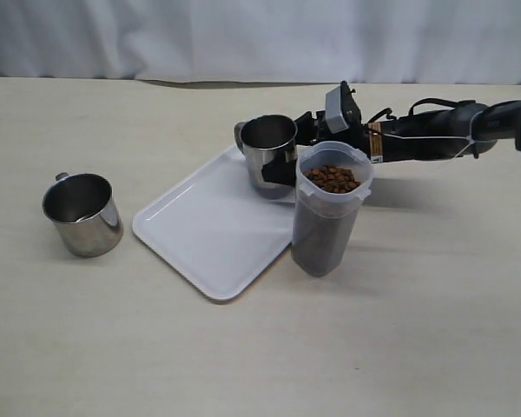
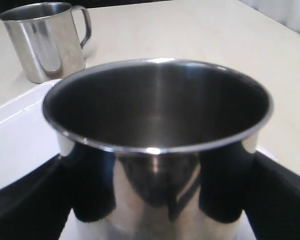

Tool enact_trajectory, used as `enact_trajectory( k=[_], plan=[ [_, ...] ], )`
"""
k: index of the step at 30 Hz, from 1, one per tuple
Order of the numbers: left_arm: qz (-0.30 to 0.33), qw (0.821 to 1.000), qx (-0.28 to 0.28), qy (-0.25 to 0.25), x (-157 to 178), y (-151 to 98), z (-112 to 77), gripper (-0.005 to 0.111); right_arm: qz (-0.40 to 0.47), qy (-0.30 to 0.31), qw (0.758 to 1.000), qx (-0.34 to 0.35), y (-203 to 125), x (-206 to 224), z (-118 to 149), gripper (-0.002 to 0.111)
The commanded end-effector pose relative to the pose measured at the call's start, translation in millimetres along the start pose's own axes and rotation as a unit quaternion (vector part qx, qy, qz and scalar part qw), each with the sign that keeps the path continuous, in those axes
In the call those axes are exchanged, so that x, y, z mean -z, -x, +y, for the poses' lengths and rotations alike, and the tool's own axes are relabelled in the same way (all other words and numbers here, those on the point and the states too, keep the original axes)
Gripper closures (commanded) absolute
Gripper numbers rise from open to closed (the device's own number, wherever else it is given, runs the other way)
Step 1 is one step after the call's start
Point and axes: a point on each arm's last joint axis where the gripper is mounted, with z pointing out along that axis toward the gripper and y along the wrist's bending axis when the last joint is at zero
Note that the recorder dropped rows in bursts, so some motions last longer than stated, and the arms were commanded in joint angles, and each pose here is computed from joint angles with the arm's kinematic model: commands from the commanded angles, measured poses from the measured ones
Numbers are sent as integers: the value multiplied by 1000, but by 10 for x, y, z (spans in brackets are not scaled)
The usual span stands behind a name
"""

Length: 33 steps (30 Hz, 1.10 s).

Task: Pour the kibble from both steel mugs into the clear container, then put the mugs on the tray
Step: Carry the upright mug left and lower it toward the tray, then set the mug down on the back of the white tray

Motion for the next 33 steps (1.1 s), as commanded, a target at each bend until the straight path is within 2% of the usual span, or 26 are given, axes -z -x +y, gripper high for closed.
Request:
enact_trajectory(
  k=[1,13,16,19,21,23,26,28,33],
  plan=[
    [-1,1000,1,1,1,-4,1,107,-11,15,1000,12,-9,-157,71,103],
    [-1,1000,1,1,1,-5,2,107,-20,5,1000,-2,-112,-188,68,103],
    [-1,1000,1,1,1,-5,2,107,-19,7,1000,-2,-125,-190,72,99],
    [-1,1000,1,1,1,-5,2,107,-18,7,1000,-2,-125,-190,72,79],
    [-1,1000,1,1,1,-5,2,107,-18,8,1000,-4,-126,-190,73,58],
    [-1,1000,1,1,1,-5,2,107,-18,8,1000,-4,-126,-190,73,31],
    [-1,1000,1,1,1,-5,2,107,-18,8,1000,-3,-126,-190,73,4],
    [-1,1000,1,1,1,-5,2,107,-18,8,1000,-3,-126,-190,73,-2],
    [-1,1000,1,1,1,-5,2,107,-18,8,1000,-3,-126,-190,73,-2]
  ],
)
